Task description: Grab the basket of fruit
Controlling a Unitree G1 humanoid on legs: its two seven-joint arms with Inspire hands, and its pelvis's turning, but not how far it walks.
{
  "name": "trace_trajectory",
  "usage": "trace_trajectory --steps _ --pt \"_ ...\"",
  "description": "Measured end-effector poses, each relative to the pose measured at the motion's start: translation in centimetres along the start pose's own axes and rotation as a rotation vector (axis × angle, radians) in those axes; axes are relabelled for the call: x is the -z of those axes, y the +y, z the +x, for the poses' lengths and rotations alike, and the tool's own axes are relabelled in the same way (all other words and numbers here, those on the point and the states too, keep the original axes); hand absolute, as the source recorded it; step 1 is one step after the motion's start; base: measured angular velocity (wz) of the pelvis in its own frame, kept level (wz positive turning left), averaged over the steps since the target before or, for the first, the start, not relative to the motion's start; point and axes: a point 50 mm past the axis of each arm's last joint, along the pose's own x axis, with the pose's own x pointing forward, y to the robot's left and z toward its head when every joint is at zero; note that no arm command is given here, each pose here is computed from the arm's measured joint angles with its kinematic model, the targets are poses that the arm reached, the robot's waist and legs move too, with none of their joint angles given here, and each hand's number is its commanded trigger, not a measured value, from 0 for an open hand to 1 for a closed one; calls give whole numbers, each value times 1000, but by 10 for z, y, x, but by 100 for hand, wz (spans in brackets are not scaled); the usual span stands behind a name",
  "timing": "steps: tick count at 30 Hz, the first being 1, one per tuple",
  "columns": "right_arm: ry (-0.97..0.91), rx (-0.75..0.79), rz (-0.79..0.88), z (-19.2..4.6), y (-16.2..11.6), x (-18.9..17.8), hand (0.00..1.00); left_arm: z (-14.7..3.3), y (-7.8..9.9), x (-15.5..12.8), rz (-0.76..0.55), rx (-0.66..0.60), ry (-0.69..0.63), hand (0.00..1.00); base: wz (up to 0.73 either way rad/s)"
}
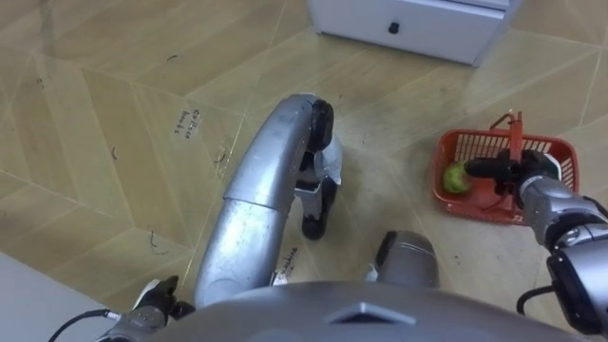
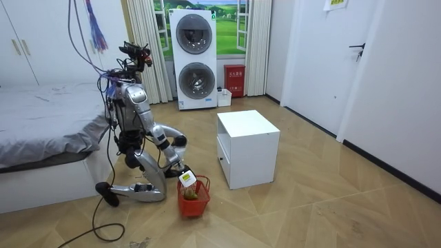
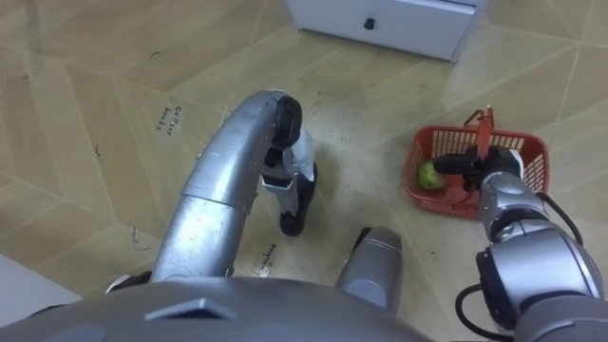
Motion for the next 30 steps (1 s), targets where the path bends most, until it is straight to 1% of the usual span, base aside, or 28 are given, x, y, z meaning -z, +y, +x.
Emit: trace_trajectory --steps 4,7,12,15,18,20,23,27,29,30 --pt "-2 2 62 0 1 -1 100 1 2 -5 -5 -8 -9 0 -1" --pt "-27 -4 69 0 7 -7 100 2 7 -13 -46 -26 -26 0 -3" --pt "-73 -24 26 -1 13 -17 100 3 18 -26 -96 -55 -57 0 -2" --pt "-146 -54 7 -3 21 -34 100 3 24 -36 -114 -73 -77 0 -6" --pt "-209 -64 -16 -6 27 -48 100 4 30 -51 -115 -86 -112 0 -3" --pt "-264 -69 -22 -9 31 -60 100 3 38 -70 -147 -116 -158 0 -9" --pt "-290 -82 -32 -12 35 -66 100 2 41 -80 -189 -148 -188 0 -32" --pt "-305 -115 -50 -16 44 -67 100 2 36 -68 -240 -167 -151 0 -62" --pt "-342 -143 -74 -22 50 -64 100 2 32 -52 -287 -195 -104 0 -51" --pt "-350 -148 -89 -24 52 -61 100 2 32 -52 -294 -203 -105 0 -35"
